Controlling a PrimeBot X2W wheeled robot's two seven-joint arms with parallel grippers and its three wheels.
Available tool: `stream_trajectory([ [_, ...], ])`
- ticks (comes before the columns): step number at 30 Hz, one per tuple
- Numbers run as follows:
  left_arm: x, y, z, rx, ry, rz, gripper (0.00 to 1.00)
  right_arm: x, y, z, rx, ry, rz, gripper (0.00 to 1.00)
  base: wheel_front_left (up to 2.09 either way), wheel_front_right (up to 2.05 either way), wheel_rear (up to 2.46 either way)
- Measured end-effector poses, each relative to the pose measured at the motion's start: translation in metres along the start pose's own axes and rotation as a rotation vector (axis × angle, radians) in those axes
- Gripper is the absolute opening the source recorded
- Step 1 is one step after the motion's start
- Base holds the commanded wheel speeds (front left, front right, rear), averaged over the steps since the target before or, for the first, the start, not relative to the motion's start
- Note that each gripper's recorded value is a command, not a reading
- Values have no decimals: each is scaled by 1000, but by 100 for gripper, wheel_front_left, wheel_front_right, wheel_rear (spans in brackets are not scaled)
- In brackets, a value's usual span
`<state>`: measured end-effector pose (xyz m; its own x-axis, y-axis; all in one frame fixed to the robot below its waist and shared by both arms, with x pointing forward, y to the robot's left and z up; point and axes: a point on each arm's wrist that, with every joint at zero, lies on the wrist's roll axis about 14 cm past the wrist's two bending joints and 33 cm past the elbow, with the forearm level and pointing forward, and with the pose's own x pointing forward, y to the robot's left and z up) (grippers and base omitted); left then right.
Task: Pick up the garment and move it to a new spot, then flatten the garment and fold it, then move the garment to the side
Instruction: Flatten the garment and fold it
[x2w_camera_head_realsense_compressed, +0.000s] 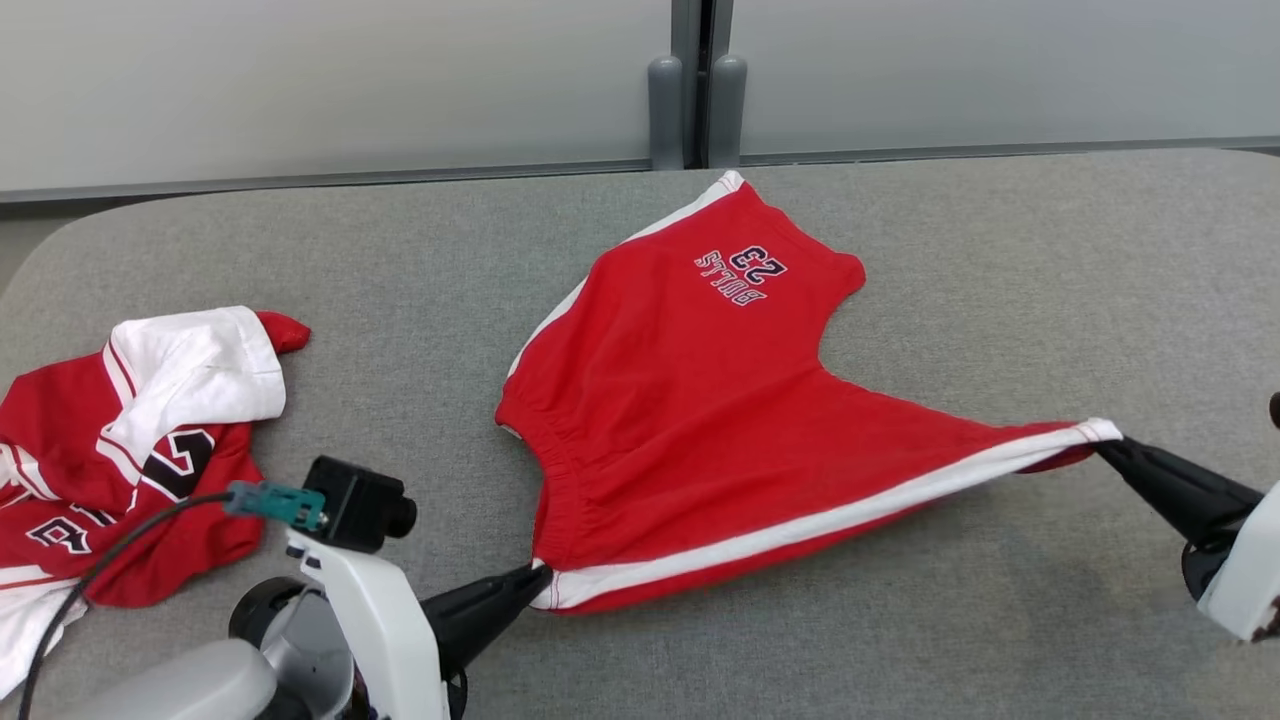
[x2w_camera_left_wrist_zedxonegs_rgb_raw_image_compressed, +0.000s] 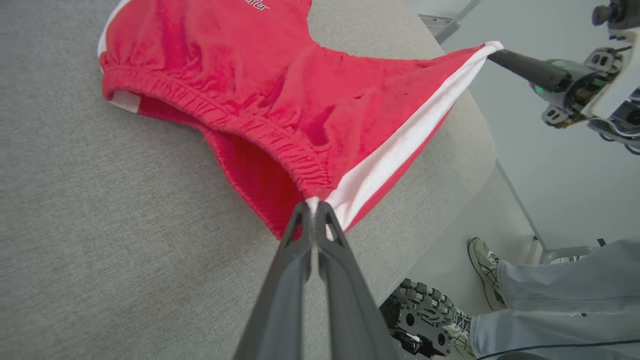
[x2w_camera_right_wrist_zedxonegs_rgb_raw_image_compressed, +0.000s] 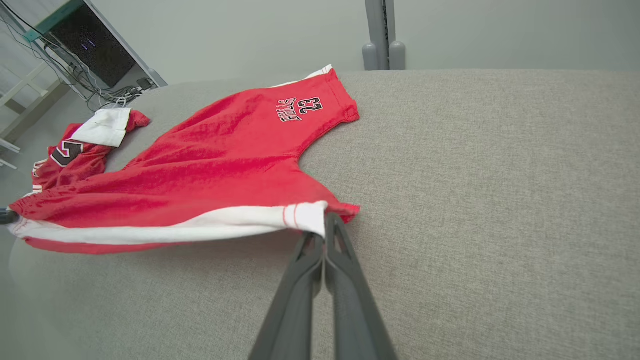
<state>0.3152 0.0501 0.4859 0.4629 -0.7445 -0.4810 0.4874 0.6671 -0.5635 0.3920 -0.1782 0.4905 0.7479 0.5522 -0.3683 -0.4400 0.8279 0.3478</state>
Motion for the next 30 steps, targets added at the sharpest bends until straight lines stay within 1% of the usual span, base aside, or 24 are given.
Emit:
stream_trajectory([
  [5, 1, 12, 21, -79, 45, -22, 0, 25, -4, 25, -34, 33, 20, 0, 0, 0, 0],
  [8, 5, 20, 39, -102, 76, -53, 0, 45, -12, 39, -54, 68, 18, 0, 0, 0, 0],
  [11, 11, 39, 49, -132, 139, -38, 0, 71, -14, 52, -62, 101, 35, 0, 0, 0, 0],
  [14, 16, 61, 68, -173, 157, -9, 0, 101, -12, 63, -72, 125, 63, 0, 0, 0, 0],
  [17, 22, 81, 82, -215, 163, 12, 0, 127, -15, 68, -79, 157, 72, 0, 0, 0, 0],
  [21, 30, 102, 89, -264, 176, 21, 0, 162, -23, 71, -89, 187, 68, 0, 0, 0, 0],
  [26, 41, 123, 92, -295, 183, 34, 0, 204, -28, 74, -86, 204, 74, 0, 0, 0, 0],
  [30, 47, 138, 95, -311, 178, 47, 0, 235, -31, 82, -109, 209, 73, 0, 0, 0, 0],
])
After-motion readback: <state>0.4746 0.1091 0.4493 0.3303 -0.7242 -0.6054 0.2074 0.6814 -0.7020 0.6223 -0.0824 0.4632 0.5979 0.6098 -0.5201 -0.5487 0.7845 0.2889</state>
